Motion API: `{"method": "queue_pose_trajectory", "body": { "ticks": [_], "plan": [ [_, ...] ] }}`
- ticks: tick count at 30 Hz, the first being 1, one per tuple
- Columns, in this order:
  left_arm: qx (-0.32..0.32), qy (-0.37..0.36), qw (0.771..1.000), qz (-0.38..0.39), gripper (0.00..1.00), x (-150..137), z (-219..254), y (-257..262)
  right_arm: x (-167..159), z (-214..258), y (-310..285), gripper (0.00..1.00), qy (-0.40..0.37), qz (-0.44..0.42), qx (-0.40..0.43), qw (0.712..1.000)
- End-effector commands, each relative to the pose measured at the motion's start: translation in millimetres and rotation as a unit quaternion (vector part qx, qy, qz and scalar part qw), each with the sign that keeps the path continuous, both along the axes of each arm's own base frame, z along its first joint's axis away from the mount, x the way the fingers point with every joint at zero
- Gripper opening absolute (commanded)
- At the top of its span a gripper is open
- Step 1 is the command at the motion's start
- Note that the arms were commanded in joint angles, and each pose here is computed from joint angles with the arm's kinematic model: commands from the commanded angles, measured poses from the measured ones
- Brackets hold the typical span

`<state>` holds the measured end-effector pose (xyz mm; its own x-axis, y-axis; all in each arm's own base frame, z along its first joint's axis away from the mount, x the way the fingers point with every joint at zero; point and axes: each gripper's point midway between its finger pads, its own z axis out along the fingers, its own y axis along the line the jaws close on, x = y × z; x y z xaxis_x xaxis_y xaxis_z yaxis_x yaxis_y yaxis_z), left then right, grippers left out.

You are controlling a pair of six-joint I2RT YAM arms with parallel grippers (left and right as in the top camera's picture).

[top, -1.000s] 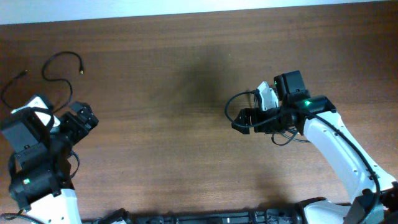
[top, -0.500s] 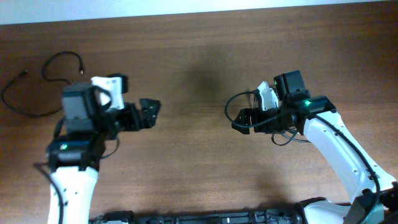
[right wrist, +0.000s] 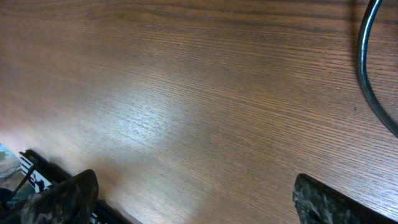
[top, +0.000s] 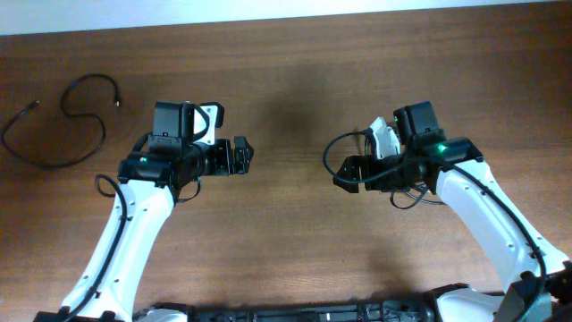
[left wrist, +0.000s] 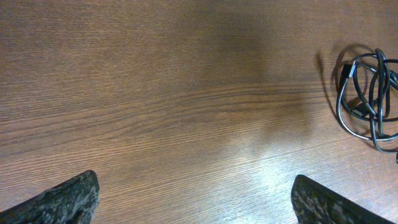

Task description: Untangle cables

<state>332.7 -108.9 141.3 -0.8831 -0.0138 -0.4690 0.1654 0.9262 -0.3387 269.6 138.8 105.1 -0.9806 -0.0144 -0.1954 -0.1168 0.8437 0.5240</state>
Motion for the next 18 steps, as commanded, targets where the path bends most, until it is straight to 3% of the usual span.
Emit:
{"method": "queue_pose_trajectory", "body": {
  "ticks": [1, 18],
  "plan": [
    [0.009, -0.001, 1.0, -0.006, 0.99, 0, -3, 1, 1, -1, 1, 0.99, -0.004, 0.006, -0.005, 1.0],
    [0.015, -0.033, 0.999, 0.001, 0.99, 13, 4, 3, 1, -1, 1, 0.99, -0.004, 0.006, -0.005, 1.0]
  ]
}}
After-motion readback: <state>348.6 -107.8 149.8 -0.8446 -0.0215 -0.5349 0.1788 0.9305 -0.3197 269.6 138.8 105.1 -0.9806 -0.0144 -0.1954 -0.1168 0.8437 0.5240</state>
